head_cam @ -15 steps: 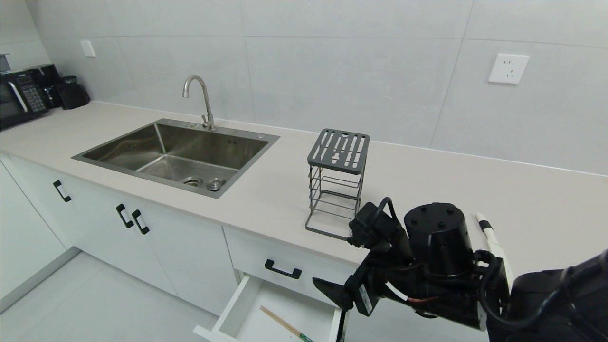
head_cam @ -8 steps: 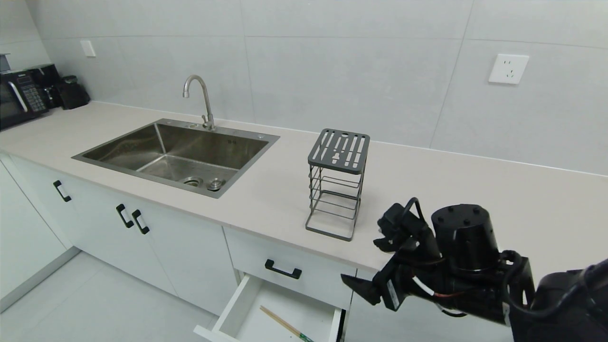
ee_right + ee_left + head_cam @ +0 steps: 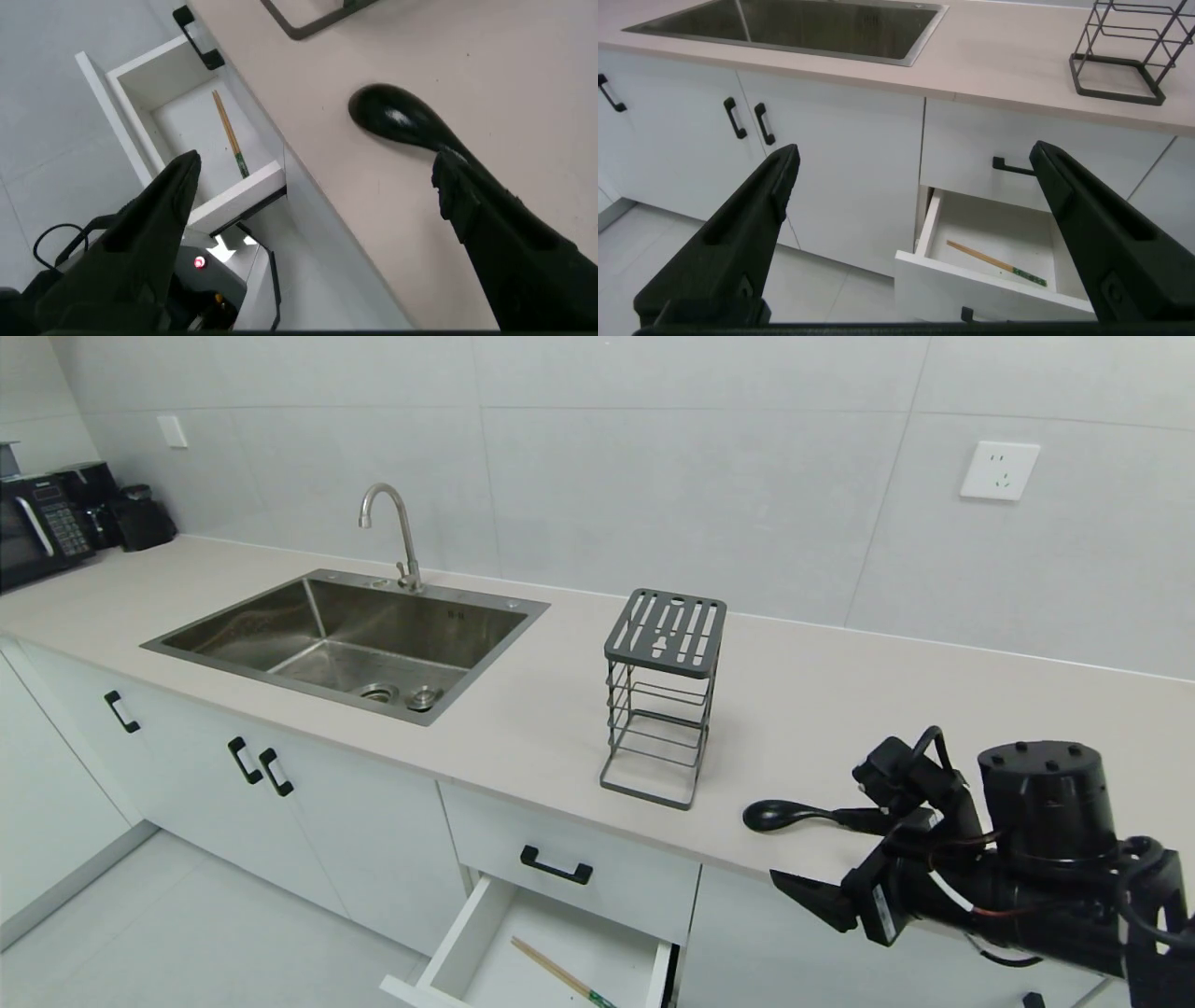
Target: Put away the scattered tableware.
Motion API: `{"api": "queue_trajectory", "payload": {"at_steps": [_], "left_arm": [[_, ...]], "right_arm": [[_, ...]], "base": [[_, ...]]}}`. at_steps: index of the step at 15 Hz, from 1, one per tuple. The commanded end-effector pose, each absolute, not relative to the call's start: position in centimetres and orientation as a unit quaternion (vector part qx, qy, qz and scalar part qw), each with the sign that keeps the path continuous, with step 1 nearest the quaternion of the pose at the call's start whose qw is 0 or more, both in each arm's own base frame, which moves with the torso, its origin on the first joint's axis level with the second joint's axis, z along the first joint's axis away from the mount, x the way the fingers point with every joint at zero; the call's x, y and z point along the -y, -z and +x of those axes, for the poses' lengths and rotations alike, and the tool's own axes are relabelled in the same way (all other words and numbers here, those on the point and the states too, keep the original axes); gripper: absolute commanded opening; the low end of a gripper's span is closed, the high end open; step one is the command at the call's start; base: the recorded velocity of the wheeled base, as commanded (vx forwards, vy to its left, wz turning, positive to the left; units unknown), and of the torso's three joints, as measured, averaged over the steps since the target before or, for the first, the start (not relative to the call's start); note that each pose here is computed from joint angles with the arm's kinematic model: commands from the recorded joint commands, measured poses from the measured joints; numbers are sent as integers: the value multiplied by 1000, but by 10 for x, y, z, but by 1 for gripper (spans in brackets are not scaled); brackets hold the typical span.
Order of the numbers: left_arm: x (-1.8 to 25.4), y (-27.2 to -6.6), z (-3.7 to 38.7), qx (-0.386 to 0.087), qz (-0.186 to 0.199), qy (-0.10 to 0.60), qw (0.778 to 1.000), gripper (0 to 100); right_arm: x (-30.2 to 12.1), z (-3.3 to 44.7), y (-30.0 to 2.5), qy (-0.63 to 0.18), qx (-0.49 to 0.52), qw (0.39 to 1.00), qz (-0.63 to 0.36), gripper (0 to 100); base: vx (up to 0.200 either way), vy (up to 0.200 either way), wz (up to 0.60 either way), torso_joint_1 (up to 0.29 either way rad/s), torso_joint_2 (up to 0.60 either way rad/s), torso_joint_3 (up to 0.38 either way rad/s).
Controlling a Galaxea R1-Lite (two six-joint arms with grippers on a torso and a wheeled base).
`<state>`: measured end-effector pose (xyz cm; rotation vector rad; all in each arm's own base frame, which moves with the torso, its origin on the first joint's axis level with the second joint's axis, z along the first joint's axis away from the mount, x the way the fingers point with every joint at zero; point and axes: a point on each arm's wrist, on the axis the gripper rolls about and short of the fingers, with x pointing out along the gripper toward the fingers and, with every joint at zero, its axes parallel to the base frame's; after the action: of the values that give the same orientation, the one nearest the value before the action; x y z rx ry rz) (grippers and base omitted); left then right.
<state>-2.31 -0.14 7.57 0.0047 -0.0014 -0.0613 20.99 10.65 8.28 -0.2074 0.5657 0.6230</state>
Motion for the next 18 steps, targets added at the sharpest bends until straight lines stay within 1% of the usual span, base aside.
{"api": "queue_trajectory", "payload": {"at_steps": [1, 10, 18], "left_arm": [[1, -76, -23, 0, 2, 31, 1000, 100], [1, -76, -23, 0, 2, 31, 1000, 100], [1, -76, -23, 0, 2, 31, 1000, 100]], "right_arm": [[-102, 208, -89, -295, -264, 913, -98, 100], [-90, 241, -66, -271, -291, 906, -147, 100], [-75, 259, -45, -241, -329, 903, -136, 100]], "base": [[0, 0, 0, 0, 0, 0], [0, 0, 0, 0, 0, 0], [0, 0, 0, 0, 0, 0]]}}
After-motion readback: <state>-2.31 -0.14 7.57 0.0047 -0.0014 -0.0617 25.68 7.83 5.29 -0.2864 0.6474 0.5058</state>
